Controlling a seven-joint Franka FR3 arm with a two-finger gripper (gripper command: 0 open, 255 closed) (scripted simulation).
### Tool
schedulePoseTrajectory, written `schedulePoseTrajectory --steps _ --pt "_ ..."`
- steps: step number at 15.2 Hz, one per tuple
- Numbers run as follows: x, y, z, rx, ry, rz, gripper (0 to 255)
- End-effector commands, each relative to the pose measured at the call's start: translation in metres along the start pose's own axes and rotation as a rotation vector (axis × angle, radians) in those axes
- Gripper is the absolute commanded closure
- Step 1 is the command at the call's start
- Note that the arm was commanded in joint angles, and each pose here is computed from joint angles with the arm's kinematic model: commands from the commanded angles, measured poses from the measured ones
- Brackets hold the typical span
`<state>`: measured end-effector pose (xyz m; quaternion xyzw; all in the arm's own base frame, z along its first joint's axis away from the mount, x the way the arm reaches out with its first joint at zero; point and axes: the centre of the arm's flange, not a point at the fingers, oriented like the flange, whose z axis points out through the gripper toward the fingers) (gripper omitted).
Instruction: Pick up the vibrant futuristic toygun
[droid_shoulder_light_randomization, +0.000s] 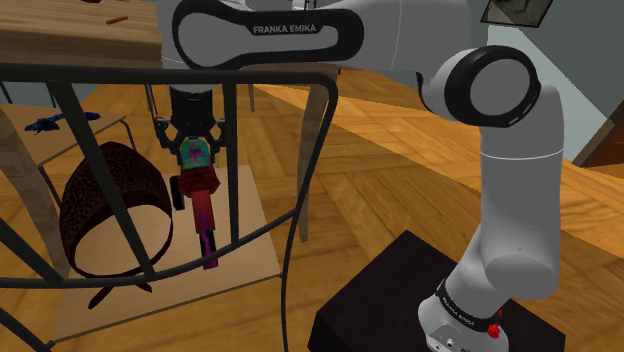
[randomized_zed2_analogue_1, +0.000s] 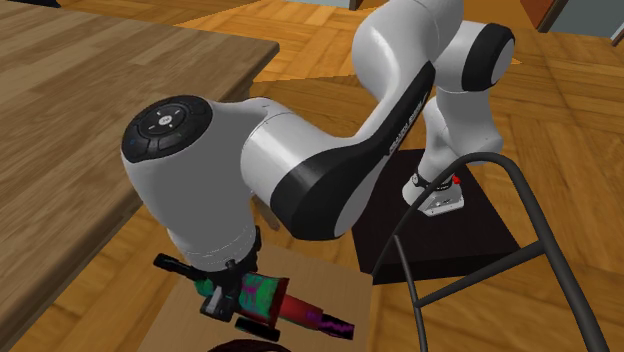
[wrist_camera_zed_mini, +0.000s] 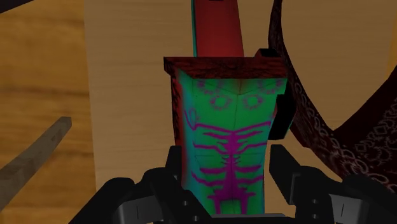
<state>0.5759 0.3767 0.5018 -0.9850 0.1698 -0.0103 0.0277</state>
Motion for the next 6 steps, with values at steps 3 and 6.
schedulePoseTrajectory --steps 3,6 --pt "0.000 -0.001 -0.022 0.001 0.001 0.000 255" --pt "0.000 -0.001 -0.028 0.001 0.001 0.000 255"
